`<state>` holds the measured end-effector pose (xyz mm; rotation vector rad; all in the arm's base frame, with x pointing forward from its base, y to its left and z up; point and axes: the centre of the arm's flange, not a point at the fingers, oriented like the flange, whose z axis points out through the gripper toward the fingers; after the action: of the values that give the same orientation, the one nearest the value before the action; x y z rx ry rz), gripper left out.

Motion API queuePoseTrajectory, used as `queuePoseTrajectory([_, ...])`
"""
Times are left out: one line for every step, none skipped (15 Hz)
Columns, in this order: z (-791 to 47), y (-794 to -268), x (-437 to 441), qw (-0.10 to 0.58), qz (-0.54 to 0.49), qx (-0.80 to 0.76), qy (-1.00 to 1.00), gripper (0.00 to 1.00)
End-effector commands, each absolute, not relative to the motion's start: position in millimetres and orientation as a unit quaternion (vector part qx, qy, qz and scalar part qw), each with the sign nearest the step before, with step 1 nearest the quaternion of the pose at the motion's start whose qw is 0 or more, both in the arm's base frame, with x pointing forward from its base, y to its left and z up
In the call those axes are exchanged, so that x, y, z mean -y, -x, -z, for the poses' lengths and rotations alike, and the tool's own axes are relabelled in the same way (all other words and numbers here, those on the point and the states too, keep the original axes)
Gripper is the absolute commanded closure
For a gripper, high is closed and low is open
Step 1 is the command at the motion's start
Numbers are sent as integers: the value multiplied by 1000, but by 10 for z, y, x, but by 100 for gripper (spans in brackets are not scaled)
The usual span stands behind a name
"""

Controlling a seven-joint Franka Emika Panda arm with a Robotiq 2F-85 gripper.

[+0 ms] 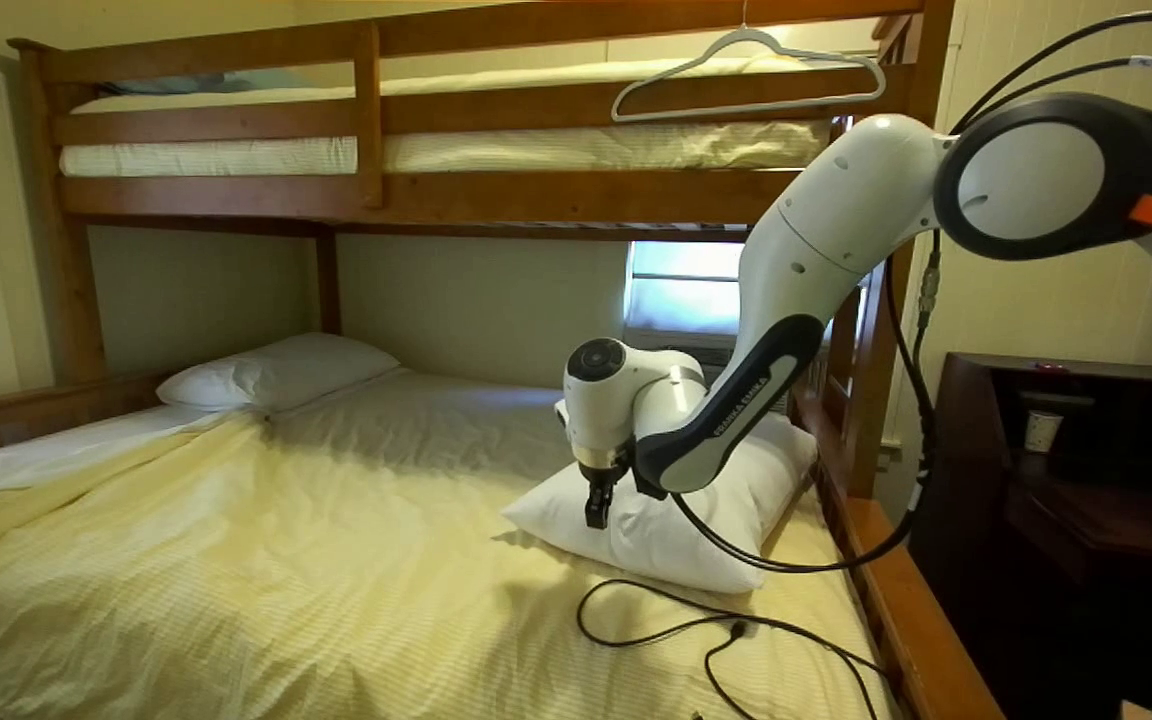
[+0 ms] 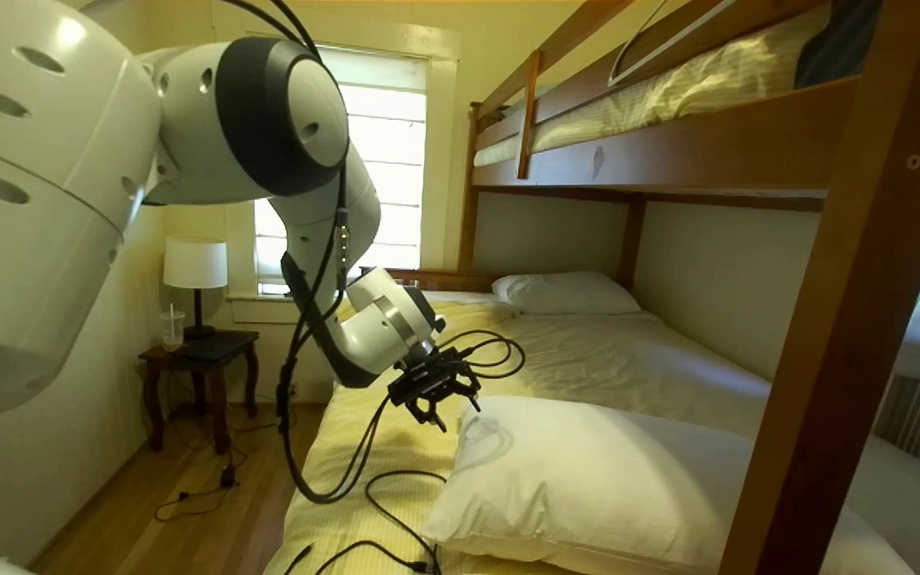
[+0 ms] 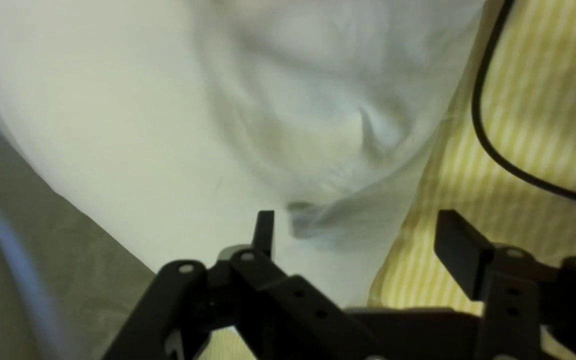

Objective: Flip the pillow over

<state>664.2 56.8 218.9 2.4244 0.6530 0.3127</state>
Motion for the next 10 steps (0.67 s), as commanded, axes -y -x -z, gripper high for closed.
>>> queuePoseTrajectory([-2074, -6549, -362, 342, -120, -261, -895, 0])
queuePoseTrajectory([-2046, -6535, -304, 353, -118, -265, -890, 0])
queuePoseTrajectory([-1998, -6513, -244, 358, -114, -265, -888, 0])
queuePoseTrajectory([-1950, -6493, -200, 360, -108, -263, -888, 2])
queuePoseTrajectory([-1893, -6470, -159, 362, -104, -261, -889, 10])
queuePoseTrajectory([-1835, -6438, -127, 362, -98, -260, -890, 26])
queuePoseTrajectory([-1783, -6418, -104, 361, -94, -259, -891, 30])
queuePoseTrajectory([-1756, -6400, -105, 359, -91, -259, -892, 37])
queuePoseTrajectory([-1735, -6403, -110, 356, -91, -258, -893, 46])
queuePoseTrajectory([-1735, -6406, -120, 356, -91, -259, -893, 52])
